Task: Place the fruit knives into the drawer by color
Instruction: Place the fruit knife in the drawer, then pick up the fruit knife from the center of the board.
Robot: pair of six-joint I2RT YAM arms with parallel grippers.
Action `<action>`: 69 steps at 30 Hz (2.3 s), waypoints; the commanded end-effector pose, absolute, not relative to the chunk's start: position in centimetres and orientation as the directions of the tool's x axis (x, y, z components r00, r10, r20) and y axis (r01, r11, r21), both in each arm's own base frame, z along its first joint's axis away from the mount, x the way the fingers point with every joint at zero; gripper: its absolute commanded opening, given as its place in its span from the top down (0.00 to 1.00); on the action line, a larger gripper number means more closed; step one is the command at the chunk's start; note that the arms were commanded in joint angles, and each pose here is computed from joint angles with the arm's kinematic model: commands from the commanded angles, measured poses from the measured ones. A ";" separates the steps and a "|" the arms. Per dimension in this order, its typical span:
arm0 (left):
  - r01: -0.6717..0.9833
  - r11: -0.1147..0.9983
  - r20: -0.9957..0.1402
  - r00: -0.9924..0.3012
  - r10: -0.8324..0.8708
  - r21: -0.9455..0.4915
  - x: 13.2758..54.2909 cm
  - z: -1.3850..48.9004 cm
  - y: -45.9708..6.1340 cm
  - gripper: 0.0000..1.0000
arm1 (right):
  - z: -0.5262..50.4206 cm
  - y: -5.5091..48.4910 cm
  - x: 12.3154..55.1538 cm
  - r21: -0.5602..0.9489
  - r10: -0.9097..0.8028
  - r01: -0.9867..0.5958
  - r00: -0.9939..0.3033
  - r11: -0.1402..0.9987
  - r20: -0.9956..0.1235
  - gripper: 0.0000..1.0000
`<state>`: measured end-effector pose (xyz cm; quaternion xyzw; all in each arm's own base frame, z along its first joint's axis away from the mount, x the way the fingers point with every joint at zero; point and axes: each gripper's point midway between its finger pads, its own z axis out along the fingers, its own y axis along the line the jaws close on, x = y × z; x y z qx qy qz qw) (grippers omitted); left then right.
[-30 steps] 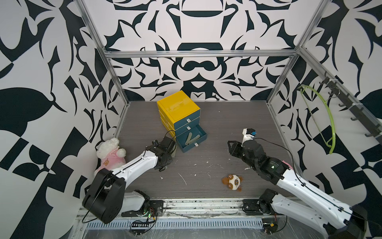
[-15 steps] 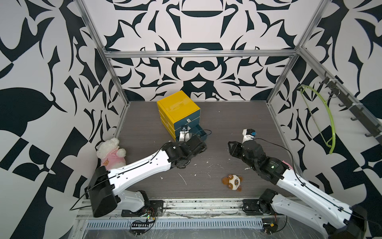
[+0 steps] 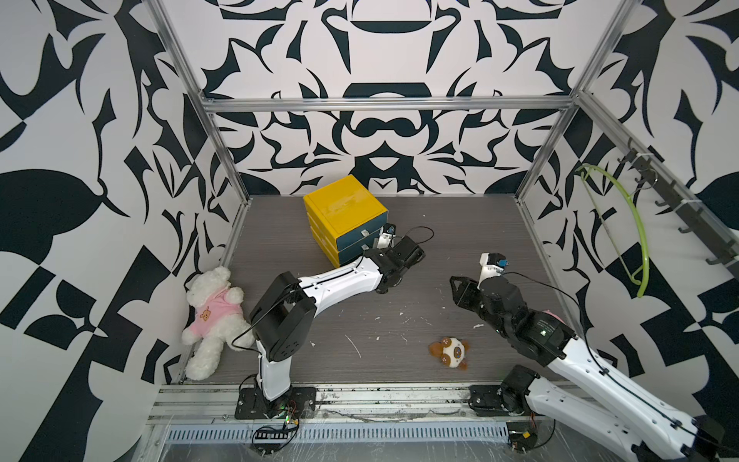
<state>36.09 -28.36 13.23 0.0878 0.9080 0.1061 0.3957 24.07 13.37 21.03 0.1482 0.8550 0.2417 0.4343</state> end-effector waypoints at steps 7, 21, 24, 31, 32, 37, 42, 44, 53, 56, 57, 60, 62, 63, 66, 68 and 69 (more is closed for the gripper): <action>0.074 0.974 -0.682 -0.703 0.205 0.216 37.4 12.1 -29.0 0.65 | 21.2 12.4 23.8 0.545 0.484 0.065 -0.556 0.836 -0.676 0.61; 0.125 0.989 -0.720 -0.694 0.026 -0.084 34.7 18.5 -29.8 0.21 | 21.8 13.3 24.1 0.542 0.459 0.028 -0.569 0.840 -0.682 0.52; 0.158 0.975 -0.712 -0.702 0.000 -0.156 32.9 20.4 -29.2 0.20 | 21.8 14.6 24.3 0.538 0.421 -0.021 -0.598 0.843 -0.682 0.50; 0.170 0.966 -0.647 -0.763 0.005 -0.193 28.7 19.6 -23.4 0.18 | 22.7 22.3 23.9 0.557 0.158 -0.342 -0.731 0.757 -0.664 0.48; 0.143 0.971 -0.623 -0.783 -0.008 -0.192 28.4 18.8 -21.9 0.19 | 22.7 23.5 23.7 0.559 0.105 -0.389 -0.746 0.732 -0.657 0.49; 0.019 0.987 -0.547 -0.834 -0.073 -0.162 26.9 15.1 -15.8 0.28 | 21.5 25.5 24.3 0.557 0.027 -0.419 -0.782 0.717 -0.623 0.49; -0.048 0.992 -0.469 -0.878 -0.098 -0.116 25.7 10.8 -14.3 0.33 | 21.5 25.8 24.7 0.562 0.041 -0.412 -0.781 0.717 -0.624 0.51; -0.063 0.991 -0.458 -0.882 -0.112 -0.120 25.8 9.6 -14.3 0.35 | 21.5 25.8 24.8 0.562 0.042 -0.411 -0.780 0.718 -0.624 0.51; -0.050 0.994 -0.494 -0.864 -0.093 -0.098 29.2 5.4 -15.6 0.32 | 21.3 25.5 24.6 0.565 0.048 -0.393 -0.790 0.726 -0.611 0.51; -0.067 0.995 -0.495 -0.864 -0.093 -0.070 29.9 4.4 -15.5 0.35 | 21.5 25.5 24.5 0.566 0.050 -0.395 -0.788 0.724 -0.614 0.51; -0.080 0.995 -0.493 -0.865 -0.097 -0.055 30.0 4.2 -15.2 0.37 | 21.7 25.4 24.5 0.566 0.054 -0.395 -0.785 0.724 -0.617 0.52; -0.124 0.992 -0.487 -0.866 -0.112 -0.009 30.0 3.6 -14.1 0.44 | 21.8 25.3 24.5 0.564 0.058 -0.393 -0.783 0.726 -0.619 0.52; -0.139 0.990 -0.477 -0.871 -0.120 0.006 29.8 3.2 -13.6 0.43 | 22.0 25.2 24.5 0.565 0.061 -0.392 -0.782 0.726 -0.620 0.52; -0.143 0.990 -0.464 -0.877 -0.123 0.009 29.7 2.9 -13.4 0.43 | 22.1 25.2 24.5 0.566 0.064 -0.391 -0.780 0.726 -0.622 0.52; -0.153 0.988 -0.432 -0.893 -0.129 0.022 29.2 2.2 -13.2 0.47 | 22.2 25.1 24.6 0.566 0.071 -0.390 -0.776 0.726 -0.626 0.52; -0.157 0.987 -0.413 -0.901 -0.129 0.034 29.0 1.7 -13.1 0.51 | 22.4 25.0 24.6 0.565 0.074 -0.390 -0.773 0.728 -0.630 0.52; -0.157 0.987 -0.399 -0.908 -0.129 0.038 28.8 1.4 -13.1 0.52 | 22.5 25.1 24.6 0.565 0.074 -0.391 -0.773 0.727 -0.630 0.52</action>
